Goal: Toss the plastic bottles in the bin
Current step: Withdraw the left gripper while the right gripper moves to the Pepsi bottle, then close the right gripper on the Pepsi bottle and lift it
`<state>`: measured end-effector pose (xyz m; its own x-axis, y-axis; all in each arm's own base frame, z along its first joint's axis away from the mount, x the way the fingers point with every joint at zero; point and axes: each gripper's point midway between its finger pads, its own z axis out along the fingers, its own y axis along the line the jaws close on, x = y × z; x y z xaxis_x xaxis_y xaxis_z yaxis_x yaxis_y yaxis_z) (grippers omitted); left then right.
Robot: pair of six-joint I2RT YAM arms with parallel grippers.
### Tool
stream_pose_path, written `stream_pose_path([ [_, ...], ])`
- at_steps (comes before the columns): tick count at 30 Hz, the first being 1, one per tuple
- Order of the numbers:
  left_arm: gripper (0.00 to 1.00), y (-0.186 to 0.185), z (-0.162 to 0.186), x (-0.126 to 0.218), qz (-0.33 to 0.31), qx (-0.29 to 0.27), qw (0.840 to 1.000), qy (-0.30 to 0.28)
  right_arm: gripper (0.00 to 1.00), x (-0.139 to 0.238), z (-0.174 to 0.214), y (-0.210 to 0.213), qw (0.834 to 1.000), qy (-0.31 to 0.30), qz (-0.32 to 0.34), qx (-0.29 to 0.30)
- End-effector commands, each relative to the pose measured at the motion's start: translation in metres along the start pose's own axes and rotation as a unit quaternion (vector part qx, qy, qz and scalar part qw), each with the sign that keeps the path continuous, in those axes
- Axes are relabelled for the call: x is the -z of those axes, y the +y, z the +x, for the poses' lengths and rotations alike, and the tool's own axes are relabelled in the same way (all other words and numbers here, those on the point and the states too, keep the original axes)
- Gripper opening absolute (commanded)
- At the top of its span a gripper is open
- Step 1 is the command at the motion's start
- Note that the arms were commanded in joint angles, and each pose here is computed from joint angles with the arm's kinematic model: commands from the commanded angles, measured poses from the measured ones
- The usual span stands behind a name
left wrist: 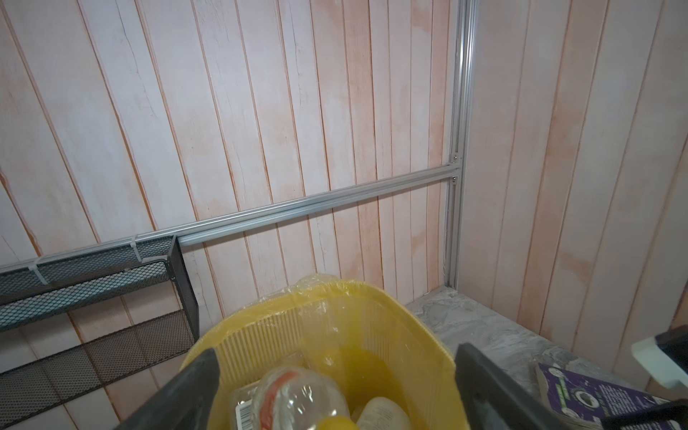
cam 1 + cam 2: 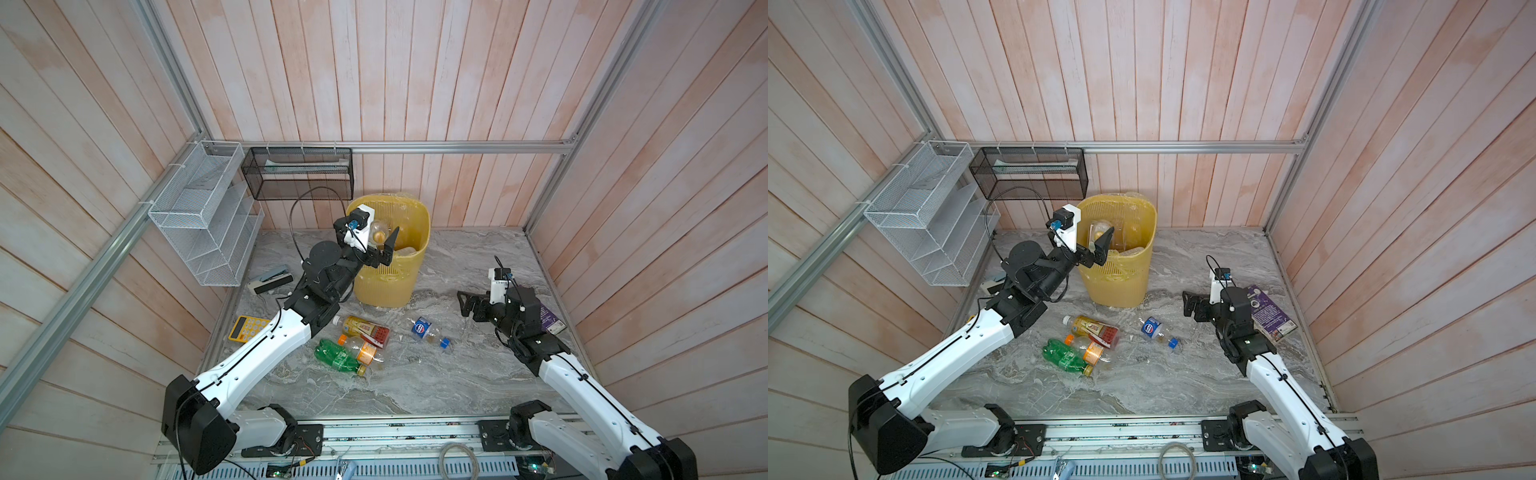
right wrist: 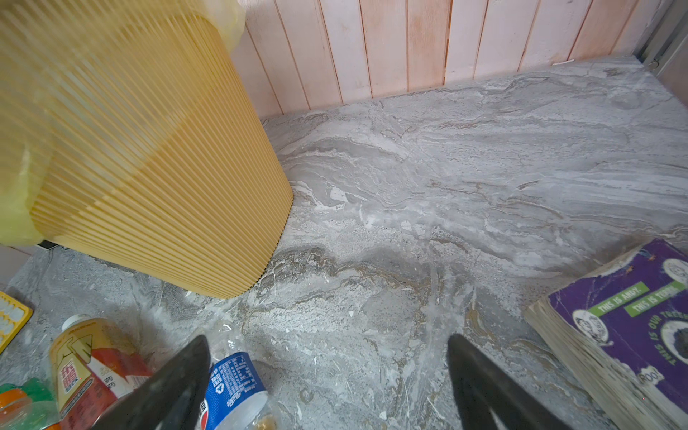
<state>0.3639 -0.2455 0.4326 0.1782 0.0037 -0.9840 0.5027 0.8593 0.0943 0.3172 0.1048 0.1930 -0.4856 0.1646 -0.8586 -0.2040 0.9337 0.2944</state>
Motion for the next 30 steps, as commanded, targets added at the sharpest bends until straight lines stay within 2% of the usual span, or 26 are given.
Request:
stream_pose_path([
  [1,1.00,0.009,-0.056,0.026,-0.006,0.034,0.998,-0.058,0.99,0.007,-0.010,0.003,1.000,-0.009,-0.003,-0.003],
  [4,1.00,0.011,-0.052,0.034,-0.010,0.040,0.998,-0.043,0.99,0.004,-0.005,0.001,1.000,0.000,0.000,-0.006],
  [8,1.00,0.011,-0.029,0.041,-0.012,0.053,0.999,-0.003,0.98,0.000,0.005,0.004,1.000,0.022,-0.012,-0.002],
  [15,1.00,0.019,0.038,0.081,-0.049,0.120,0.989,0.074,0.94,-0.010,0.032,0.013,0.995,0.084,-0.037,0.036],
  [20,1.00,0.042,0.086,0.128,-0.128,0.166,0.972,0.104,0.92,-0.024,0.061,0.035,0.986,0.141,-0.055,0.077],
  [25,1.00,0.067,0.120,0.170,-0.208,0.188,0.952,0.126,0.91,-0.041,0.097,0.074,0.965,0.208,-0.074,0.140],
  [30,1.00,0.079,0.147,0.197,-0.251,0.210,0.932,0.156,0.90,-0.053,0.124,0.087,0.948,0.262,-0.078,0.165],
])
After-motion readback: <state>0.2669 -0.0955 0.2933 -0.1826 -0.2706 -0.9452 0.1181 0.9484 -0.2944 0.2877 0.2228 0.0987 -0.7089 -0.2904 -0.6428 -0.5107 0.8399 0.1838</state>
